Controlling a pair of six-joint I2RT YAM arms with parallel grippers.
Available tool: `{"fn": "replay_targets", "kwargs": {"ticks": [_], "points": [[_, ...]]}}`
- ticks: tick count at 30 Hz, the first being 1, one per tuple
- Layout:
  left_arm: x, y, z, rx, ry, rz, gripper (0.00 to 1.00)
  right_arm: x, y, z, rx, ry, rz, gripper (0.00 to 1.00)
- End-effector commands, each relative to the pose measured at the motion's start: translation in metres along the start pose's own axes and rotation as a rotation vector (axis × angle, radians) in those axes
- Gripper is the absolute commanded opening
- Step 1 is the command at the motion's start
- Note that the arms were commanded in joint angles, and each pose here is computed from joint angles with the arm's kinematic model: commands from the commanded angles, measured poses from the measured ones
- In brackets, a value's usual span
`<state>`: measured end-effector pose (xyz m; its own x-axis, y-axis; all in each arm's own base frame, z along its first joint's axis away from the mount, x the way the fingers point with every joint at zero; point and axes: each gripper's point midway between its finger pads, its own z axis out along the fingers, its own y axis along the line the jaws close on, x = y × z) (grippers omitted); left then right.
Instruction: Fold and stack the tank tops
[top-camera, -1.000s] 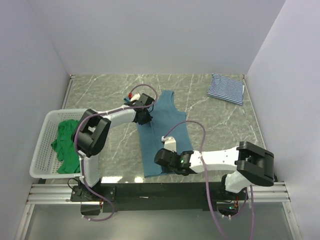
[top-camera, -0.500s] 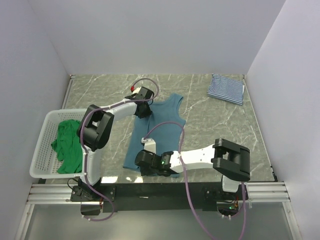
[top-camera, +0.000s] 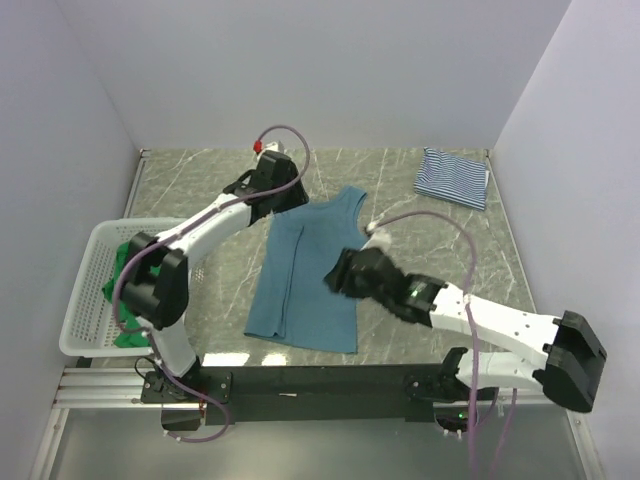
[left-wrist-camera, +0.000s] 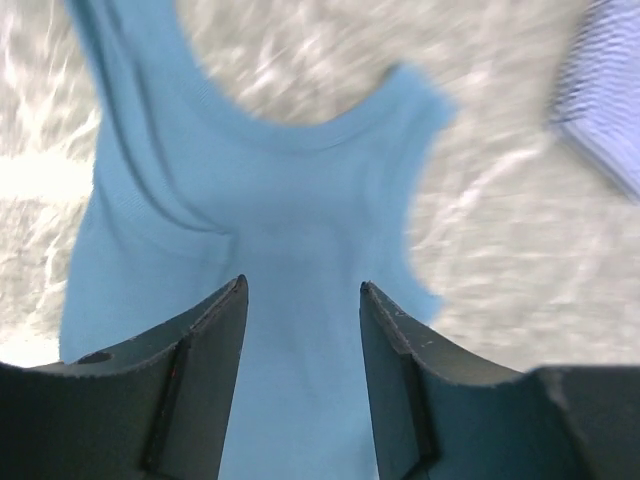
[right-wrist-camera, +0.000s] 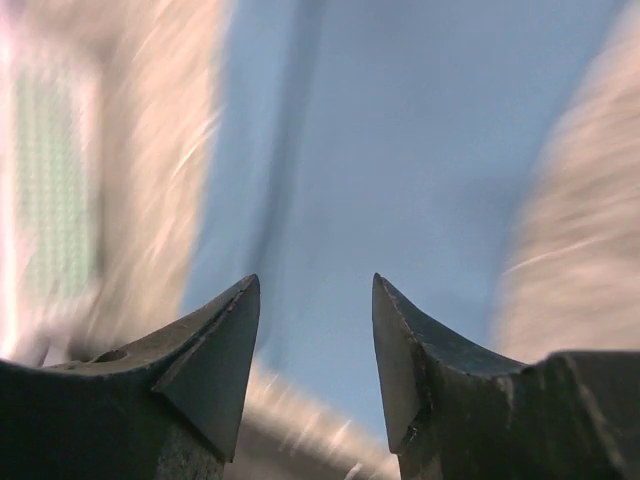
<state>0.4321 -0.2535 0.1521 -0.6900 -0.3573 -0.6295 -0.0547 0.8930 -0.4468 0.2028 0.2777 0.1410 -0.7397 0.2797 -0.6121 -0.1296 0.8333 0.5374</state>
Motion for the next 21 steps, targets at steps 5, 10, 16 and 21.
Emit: {"fn": "replay_targets", "kwargs": {"ticks": [5, 10, 16, 21], "points": [[0.024, -0.04, -0.067, 0.16, -0.045, -0.019, 0.5, -0.087, -0.102, 0.032, 0.251, -0.077, 0.038, 0.54], [0.097, -0.043, -0.094, 0.183, 0.015, 0.019, 0.46, -0.122, -0.141, 0.064, 0.338, -0.054, 0.059, 0.51], [0.159, -0.049, -0.125, 0.217, 0.059, 0.049, 0.45, -0.134, -0.144, 0.108, 0.339, 0.006, 0.057, 0.49], [0.207, -0.048, -0.136, 0.213, 0.12, 0.107, 0.45, -0.128, -0.154, 0.131, 0.381, 0.05, 0.062, 0.45]]}}
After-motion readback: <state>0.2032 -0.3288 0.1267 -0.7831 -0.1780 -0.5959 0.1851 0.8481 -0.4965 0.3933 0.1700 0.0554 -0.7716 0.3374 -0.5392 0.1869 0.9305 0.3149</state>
